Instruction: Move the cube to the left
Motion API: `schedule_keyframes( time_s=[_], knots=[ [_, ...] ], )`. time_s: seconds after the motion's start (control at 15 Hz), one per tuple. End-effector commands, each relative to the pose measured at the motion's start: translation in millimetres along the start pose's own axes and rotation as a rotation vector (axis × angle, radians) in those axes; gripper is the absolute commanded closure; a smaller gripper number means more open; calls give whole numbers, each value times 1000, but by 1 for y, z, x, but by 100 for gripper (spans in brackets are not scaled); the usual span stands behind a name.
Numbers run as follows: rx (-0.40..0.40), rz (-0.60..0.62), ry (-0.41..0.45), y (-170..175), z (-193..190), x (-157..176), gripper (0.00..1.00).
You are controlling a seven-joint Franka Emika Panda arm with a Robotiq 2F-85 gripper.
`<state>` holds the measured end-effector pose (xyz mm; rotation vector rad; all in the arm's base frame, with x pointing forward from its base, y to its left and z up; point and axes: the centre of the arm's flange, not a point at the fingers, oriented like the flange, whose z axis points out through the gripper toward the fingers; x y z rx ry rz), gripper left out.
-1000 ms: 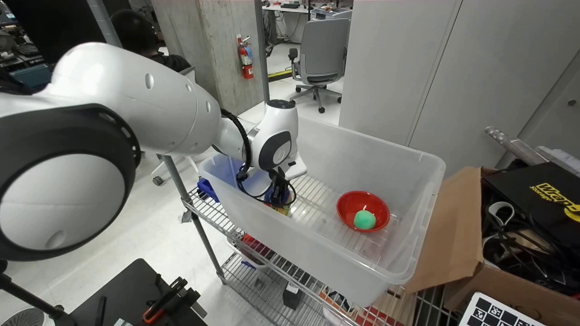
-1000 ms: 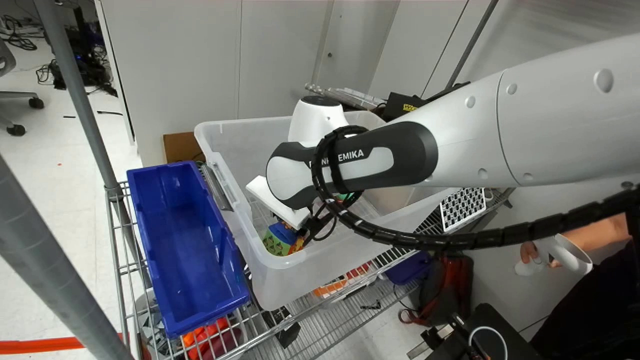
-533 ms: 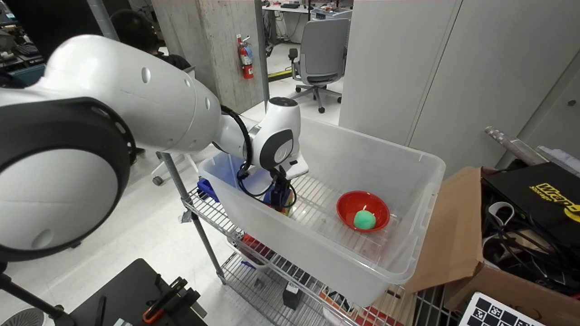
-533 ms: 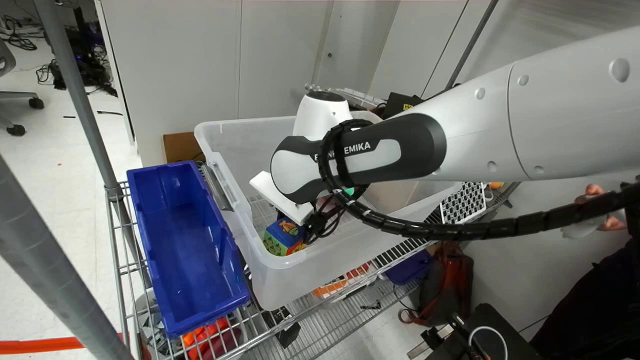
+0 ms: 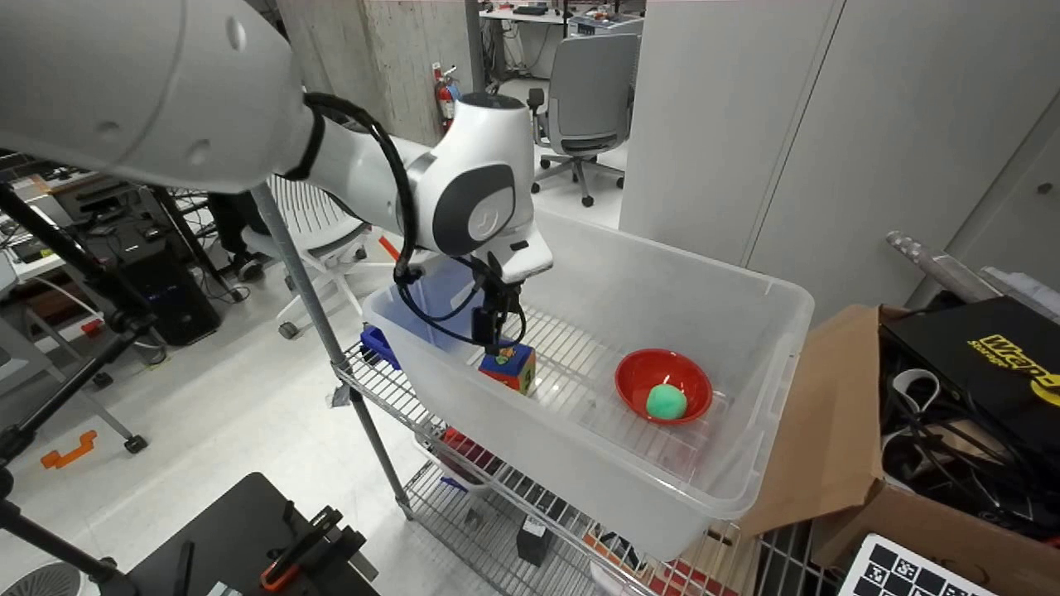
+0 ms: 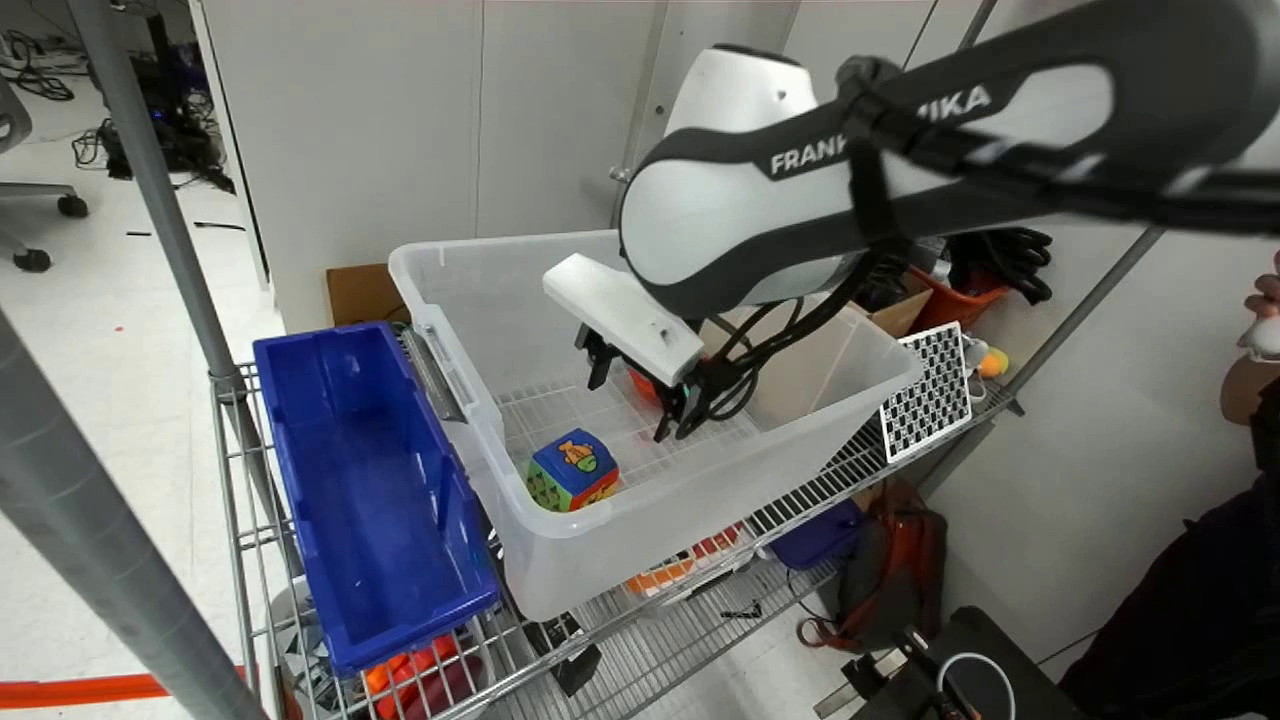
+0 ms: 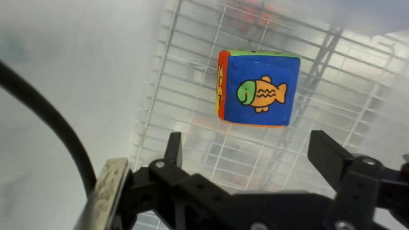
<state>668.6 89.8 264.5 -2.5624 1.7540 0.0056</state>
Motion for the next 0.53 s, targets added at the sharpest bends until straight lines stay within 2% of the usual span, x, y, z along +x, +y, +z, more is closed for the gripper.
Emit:
schedule_keyframes(
  time_s=[0.0, 0.47],
  knots=[
    [7, 1, 0, 5, -11, -1, 0],
    [-4, 1, -6, 17, -12, -5, 0]
  ],
)
